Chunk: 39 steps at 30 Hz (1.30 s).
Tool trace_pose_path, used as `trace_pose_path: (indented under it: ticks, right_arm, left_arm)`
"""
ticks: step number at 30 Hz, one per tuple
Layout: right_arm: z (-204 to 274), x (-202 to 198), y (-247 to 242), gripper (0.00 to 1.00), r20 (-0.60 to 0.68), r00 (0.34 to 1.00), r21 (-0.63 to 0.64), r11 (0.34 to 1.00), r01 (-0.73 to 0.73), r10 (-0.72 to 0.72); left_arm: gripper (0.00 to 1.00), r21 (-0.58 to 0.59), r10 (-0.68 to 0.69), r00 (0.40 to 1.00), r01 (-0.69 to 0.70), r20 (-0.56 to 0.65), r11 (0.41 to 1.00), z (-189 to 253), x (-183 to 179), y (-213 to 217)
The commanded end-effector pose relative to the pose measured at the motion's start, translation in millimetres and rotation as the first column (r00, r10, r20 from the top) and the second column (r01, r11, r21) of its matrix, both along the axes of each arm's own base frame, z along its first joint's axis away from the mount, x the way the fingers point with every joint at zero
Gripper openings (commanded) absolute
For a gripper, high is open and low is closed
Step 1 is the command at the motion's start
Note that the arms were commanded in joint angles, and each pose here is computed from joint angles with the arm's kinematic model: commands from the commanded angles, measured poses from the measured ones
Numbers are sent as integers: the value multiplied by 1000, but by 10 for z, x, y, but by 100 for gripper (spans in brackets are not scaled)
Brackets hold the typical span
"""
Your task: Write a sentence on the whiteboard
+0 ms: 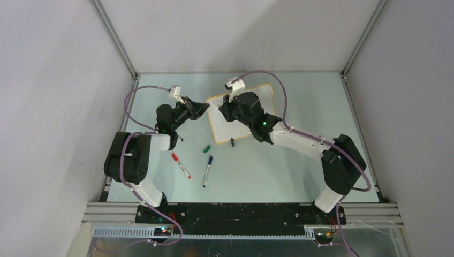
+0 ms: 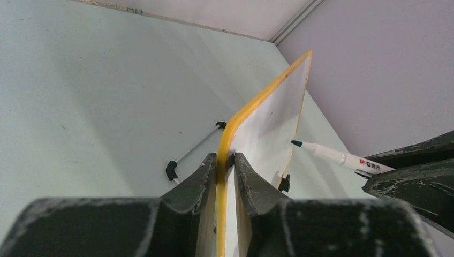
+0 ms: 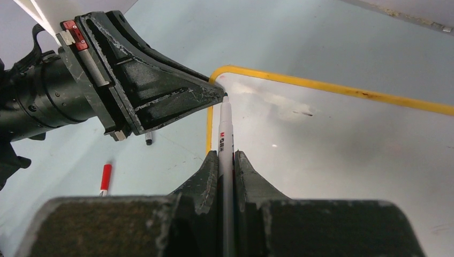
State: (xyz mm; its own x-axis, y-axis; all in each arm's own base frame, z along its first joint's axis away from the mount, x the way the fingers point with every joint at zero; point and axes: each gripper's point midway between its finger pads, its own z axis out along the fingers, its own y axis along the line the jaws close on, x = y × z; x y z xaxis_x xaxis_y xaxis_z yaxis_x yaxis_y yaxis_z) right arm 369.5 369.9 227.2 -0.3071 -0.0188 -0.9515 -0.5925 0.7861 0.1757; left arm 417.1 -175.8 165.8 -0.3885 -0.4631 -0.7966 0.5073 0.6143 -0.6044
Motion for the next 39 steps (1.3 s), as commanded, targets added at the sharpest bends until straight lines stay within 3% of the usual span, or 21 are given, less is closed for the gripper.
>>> trace_pose_path:
  ticks: [1,39]
  right_arm:
    - [142,69,63,0,36,999,-23,1000,7,-6]
    - [16,157,188,0,46,999,-90,995,32,-28]
  left_arm:
    - [21,7,1,995,-2,96,1000,241,-32,-2]
    - [21,10,2,995,-3,97,1000,236,-33,-1]
